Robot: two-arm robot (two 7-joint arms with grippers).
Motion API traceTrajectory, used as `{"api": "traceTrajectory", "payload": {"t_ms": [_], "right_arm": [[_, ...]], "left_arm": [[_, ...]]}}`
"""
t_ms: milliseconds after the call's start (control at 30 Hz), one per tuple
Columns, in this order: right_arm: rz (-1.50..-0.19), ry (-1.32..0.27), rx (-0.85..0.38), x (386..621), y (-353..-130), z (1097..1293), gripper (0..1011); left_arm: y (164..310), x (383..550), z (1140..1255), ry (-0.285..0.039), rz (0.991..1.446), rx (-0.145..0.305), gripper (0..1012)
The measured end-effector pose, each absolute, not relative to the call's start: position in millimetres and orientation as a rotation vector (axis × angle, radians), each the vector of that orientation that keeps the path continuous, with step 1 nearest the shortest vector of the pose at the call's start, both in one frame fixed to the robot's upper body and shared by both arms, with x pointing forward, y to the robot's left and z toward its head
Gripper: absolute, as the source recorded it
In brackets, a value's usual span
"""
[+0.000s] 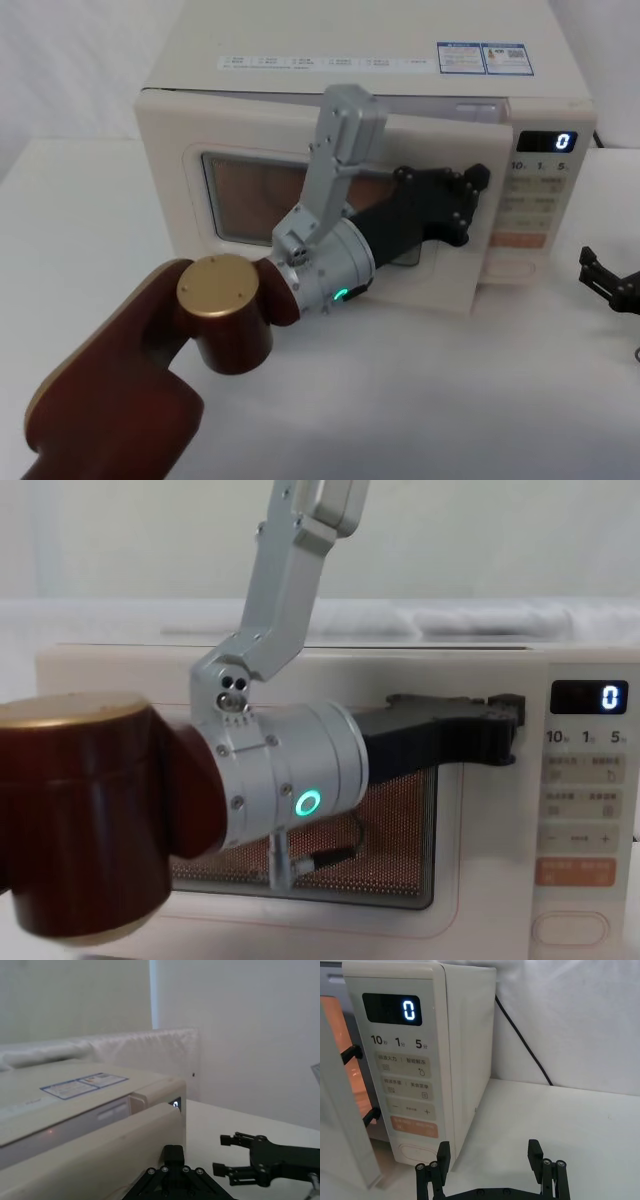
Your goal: Press the button to open the microwave door with one hand; close the microwave door with the other hand.
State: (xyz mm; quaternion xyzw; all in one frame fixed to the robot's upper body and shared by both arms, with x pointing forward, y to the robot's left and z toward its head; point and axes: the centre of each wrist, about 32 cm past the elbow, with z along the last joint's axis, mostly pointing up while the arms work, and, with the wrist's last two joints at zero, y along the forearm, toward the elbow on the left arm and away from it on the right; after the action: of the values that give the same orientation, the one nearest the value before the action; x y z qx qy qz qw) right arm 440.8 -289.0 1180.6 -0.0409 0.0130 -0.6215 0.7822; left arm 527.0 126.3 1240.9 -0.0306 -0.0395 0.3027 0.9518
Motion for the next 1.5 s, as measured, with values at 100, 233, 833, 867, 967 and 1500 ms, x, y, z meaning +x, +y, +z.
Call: {"api": "traceTrajectory", "payload": {"t_ms": [100, 233, 833, 867, 967, 1500], "right_arm": [[-1.342, 0.028, -0.088, 440.8, -289.0, 1180.6, 1002], [-1.342, 0.028, -0.088, 440.8, -289.0, 1180.5, 1002], [-1.342, 0.028, -0.088, 440.8, -289.0, 1180.6, 1002], [-1.342, 0.028, -0.088, 440.8, -289.0, 1180.6, 1002], [-1.342, 0.028, -0.088, 440.8, -289.0, 1180.6, 1002], [-1.342, 0.028, -0.088, 440.8, -289.0, 1180.6, 1002]], "left_arm": [[123.1, 530.7, 1244.5, -0.097, 0.628, -0.058, 0], [120.9, 534.5, 1248.1, -0.111, 0.638, -0.055, 0], [117.7, 545.4, 1257.3, -0.113, 0.684, -0.015, 0], [117.4, 545.6, 1257.4, -0.112, 0.684, -0.015, 0], [116.6, 546.3, 1257.5, -0.109, 0.685, -0.014, 0], [115.0, 547.7, 1257.3, -0.091, 0.701, 0.017, 0]]}}
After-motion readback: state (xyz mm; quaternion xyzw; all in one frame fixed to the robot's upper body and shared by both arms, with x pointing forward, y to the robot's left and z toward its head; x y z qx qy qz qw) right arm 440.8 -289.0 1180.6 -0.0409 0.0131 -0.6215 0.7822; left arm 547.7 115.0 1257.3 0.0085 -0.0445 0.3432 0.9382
